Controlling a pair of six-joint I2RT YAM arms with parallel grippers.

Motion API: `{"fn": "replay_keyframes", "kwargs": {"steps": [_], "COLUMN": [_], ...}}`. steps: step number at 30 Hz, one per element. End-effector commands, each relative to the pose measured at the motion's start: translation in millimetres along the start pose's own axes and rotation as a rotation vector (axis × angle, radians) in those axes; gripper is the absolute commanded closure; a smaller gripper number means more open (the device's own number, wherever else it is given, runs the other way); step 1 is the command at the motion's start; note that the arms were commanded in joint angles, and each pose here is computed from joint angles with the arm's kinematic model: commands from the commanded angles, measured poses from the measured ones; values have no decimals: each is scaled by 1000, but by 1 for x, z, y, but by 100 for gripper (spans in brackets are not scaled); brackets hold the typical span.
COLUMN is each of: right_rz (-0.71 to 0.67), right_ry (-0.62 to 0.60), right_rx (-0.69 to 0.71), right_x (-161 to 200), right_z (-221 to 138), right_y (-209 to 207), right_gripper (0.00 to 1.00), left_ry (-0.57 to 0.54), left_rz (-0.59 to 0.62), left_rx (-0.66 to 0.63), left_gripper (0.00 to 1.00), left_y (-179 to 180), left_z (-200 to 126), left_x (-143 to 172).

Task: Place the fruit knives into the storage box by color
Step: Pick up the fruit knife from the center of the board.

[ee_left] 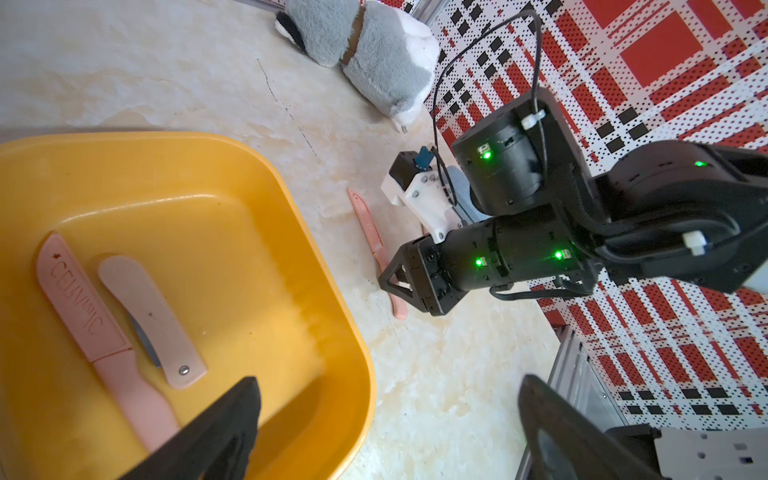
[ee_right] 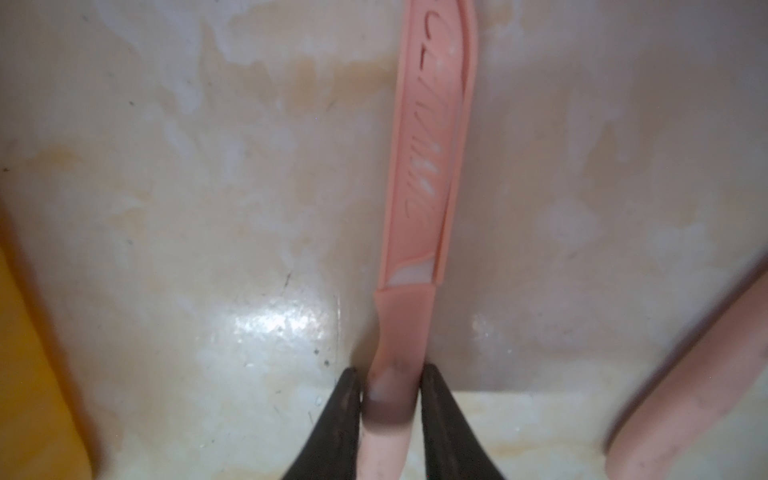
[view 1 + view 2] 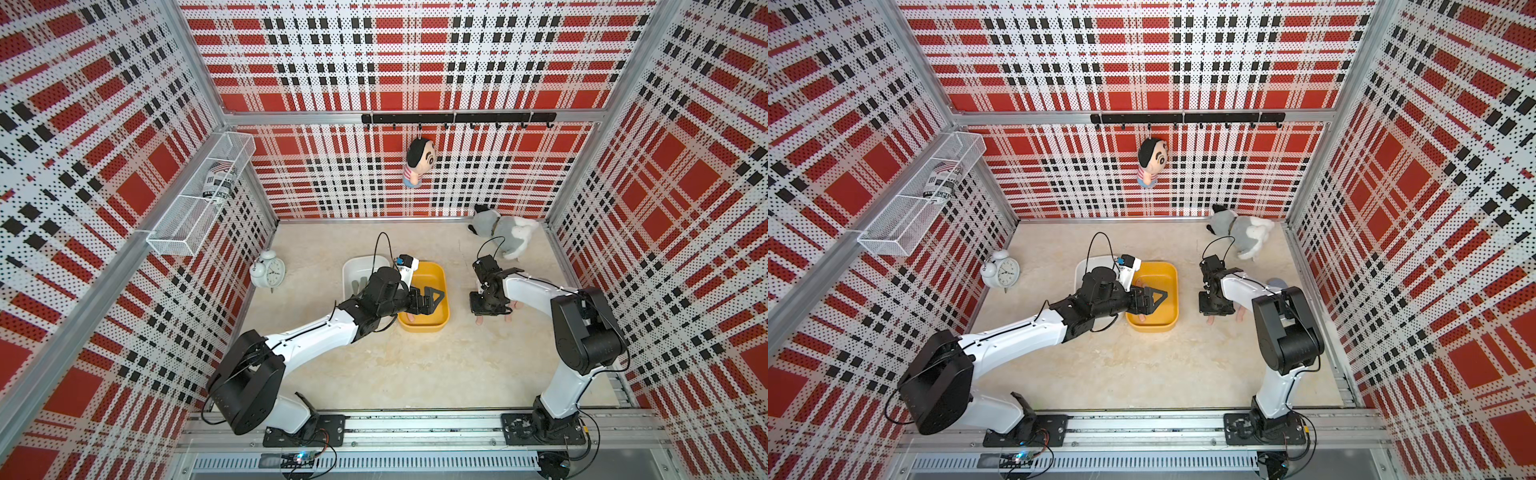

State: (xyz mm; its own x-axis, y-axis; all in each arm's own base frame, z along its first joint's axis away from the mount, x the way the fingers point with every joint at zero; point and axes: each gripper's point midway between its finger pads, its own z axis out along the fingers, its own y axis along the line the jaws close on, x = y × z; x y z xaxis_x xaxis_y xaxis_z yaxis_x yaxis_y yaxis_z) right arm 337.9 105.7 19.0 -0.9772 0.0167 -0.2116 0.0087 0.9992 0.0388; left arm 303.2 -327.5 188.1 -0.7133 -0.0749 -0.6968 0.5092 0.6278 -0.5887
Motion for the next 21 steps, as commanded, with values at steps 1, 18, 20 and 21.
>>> {"fn": "replay_keyframes", "kwargs": {"steps": [1, 18, 20, 21], "right_rz": [-22, 1, -4, -8], "right_ry": [90, 108, 115, 118], "right_rx": [55, 30, 34, 33], "right_x": [22, 14, 15, 16], "right_z": [9, 15, 14, 15], "right_y": [-9, -2, -2, -2], "right_gripper": [69, 62, 65, 66], "left_ry": [-13, -13, -16, -14], "left_rz": [10, 10, 10, 10], "left_rx": [3, 0, 0, 0], "left_gripper": [2, 2, 2, 2], "left_y": [0, 1, 1, 1], "left_z": [-4, -6, -6, -6], "left_x": [-3, -3, -4, -4]}}
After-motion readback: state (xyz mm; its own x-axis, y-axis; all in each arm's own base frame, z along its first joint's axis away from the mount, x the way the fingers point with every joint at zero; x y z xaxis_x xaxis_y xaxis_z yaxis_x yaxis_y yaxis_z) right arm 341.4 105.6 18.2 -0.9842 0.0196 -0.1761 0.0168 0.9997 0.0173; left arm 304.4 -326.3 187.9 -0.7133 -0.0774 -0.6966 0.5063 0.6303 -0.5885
